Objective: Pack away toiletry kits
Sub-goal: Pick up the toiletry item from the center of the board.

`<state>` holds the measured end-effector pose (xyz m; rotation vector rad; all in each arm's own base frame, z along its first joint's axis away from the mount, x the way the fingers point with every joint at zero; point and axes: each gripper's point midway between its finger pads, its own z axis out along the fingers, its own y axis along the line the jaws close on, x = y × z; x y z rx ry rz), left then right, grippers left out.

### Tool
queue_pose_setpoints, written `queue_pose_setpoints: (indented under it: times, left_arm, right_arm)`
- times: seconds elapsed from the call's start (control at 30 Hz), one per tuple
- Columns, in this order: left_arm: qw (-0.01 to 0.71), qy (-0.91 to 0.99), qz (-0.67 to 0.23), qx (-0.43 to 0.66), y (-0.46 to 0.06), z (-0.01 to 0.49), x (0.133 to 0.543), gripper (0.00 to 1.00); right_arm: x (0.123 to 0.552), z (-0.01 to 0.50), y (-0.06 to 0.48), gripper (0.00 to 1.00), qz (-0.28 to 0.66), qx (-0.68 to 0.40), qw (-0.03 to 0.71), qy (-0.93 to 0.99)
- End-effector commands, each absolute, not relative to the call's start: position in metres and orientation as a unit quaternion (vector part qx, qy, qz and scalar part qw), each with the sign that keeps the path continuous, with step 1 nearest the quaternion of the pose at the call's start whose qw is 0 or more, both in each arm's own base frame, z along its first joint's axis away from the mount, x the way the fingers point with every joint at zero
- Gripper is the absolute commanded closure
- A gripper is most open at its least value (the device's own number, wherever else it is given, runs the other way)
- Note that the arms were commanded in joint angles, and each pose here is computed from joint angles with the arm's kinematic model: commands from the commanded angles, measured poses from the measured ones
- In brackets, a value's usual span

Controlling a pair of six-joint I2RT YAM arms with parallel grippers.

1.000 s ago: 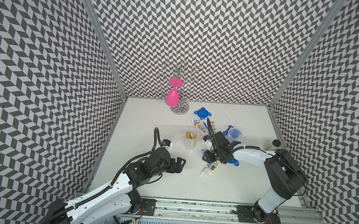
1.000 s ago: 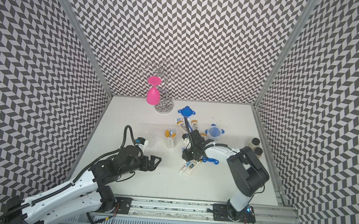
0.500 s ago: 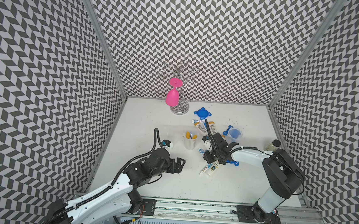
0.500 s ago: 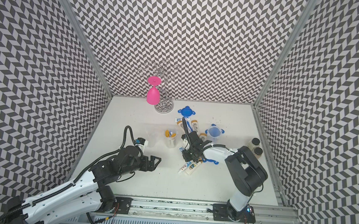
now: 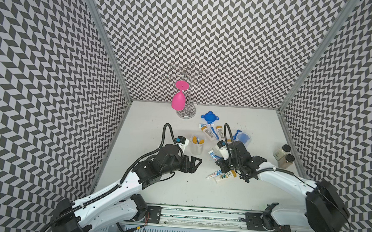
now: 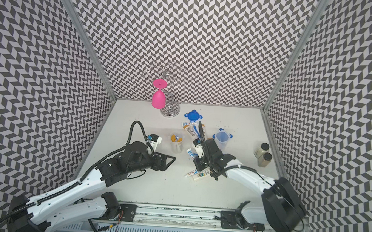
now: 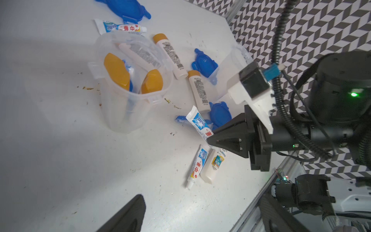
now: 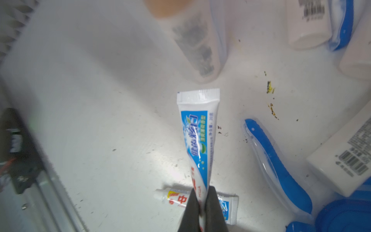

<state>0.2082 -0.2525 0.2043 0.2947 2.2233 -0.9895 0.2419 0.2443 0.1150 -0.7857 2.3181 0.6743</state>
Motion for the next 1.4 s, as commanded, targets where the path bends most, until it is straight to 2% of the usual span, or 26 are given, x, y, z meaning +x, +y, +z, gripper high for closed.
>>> queue_pose_setpoints:
  times: [0.0,0.1,0.37,0.63,0.73,0.87,0.93,1.0,1.03,1.1,1.13,1.2,1.27,1.37]
  left_arm:
    - [0.360,0.819,-0.430,0.122,-0.271,0.238,0.215,0.08]
    - [0.370,0.809,-0.439,0.126,-0.282,0.248,0.225,0.08]
    - [0.386,0.764,-0.495,0.146,-0.312,0.275,0.236,0.09]
    - [0.377,0.766,-0.497,0.153,-0.320,0.263,0.239,0.23]
    - [0.374,0.769,-0.495,0.153,-0.324,0.259,0.242,0.36]
    - [0.371,0.769,-0.496,0.156,-0.327,0.257,0.242,0.65]
    - [0.377,0.774,-0.484,0.156,-0.323,0.255,0.245,0.84]
    - [0.386,0.775,-0.475,0.157,-0.319,0.258,0.248,1.00]
    - [0.389,0.775,-0.472,0.159,-0.318,0.260,0.250,1.00]
    - [0.398,0.775,-0.462,0.164,-0.313,0.266,0.255,1.00]
    - [0.403,0.776,-0.456,0.165,-0.310,0.268,0.258,1.00]
    - [0.417,0.780,-0.438,0.163,-0.302,0.274,0.270,1.00]
    - [0.441,0.789,-0.399,0.158,-0.291,0.277,0.286,1.00]
    - [0.488,0.795,-0.332,0.137,-0.271,0.281,0.311,1.00]
  right_arm:
    - [0.228,0.173,0.259,1.00,0.328,-0.330,0.378,0.800]
    - [0.218,0.201,0.257,1.00,0.355,-0.331,0.411,0.772]
    - [0.208,0.231,0.271,1.00,0.389,-0.349,0.415,0.745]
    - [0.207,0.236,0.282,1.00,0.405,-0.359,0.414,0.732]
    - [0.206,0.238,0.284,1.00,0.409,-0.362,0.414,0.729]
    - [0.209,0.237,0.283,1.00,0.403,-0.358,0.421,0.730]
    - [0.209,0.237,0.284,0.99,0.405,-0.358,0.422,0.728]
    - [0.211,0.236,0.285,0.87,0.401,-0.357,0.421,0.731]
    - [0.212,0.236,0.284,0.80,0.397,-0.356,0.421,0.734]
    - [0.219,0.235,0.278,0.52,0.377,-0.342,0.430,0.745]
    - [0.222,0.234,0.275,0.42,0.368,-0.335,0.434,0.751]
    - [0.229,0.231,0.266,0.26,0.345,-0.310,0.441,0.768]
    - [0.235,0.223,0.256,0.20,0.320,-0.287,0.436,0.791]
    - [0.240,0.212,0.242,0.17,0.287,-0.254,0.427,0.819]
